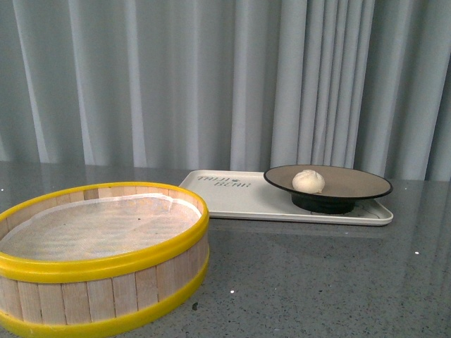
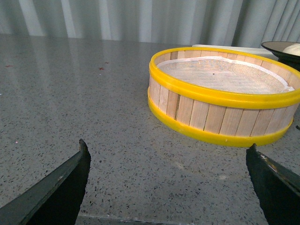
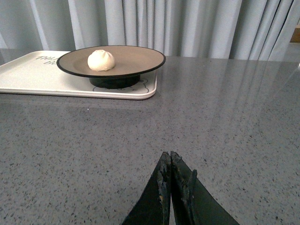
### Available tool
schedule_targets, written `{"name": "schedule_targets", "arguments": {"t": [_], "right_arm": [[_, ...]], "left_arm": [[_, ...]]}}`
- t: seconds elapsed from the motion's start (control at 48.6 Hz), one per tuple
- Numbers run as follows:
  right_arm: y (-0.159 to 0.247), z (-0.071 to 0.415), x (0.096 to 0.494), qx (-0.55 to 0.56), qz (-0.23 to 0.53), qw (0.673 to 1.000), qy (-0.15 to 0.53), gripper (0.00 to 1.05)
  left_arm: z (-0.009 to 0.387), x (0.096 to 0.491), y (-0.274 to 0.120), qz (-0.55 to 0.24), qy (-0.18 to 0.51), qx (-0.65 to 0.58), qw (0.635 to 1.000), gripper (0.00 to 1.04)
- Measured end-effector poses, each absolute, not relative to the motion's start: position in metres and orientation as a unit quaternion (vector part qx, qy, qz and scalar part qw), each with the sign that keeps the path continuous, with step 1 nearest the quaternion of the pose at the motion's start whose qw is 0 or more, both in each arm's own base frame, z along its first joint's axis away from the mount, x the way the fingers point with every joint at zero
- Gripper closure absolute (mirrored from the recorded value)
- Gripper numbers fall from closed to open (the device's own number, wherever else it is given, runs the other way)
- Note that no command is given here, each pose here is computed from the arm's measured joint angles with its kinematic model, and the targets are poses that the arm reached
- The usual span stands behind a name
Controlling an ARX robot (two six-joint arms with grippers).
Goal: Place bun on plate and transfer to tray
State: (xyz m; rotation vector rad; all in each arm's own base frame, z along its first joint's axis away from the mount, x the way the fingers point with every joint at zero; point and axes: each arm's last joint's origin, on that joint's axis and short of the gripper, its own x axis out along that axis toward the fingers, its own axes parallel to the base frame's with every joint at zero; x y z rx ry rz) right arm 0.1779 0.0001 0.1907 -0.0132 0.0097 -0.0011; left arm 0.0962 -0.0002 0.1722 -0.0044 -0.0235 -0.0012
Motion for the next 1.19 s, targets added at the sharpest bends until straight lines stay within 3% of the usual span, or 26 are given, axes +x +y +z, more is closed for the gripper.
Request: {"name": "schedule_targets", "arguments": {"t": [1.192], "right_arm": [[0.000,0.168,0.117,-0.006,0.000,1.000,-0.004,1.03]], "left_arm": [[0.172,0.096,0.000,-0.001,-0.012,-0.002,1.000,0.07]]}}
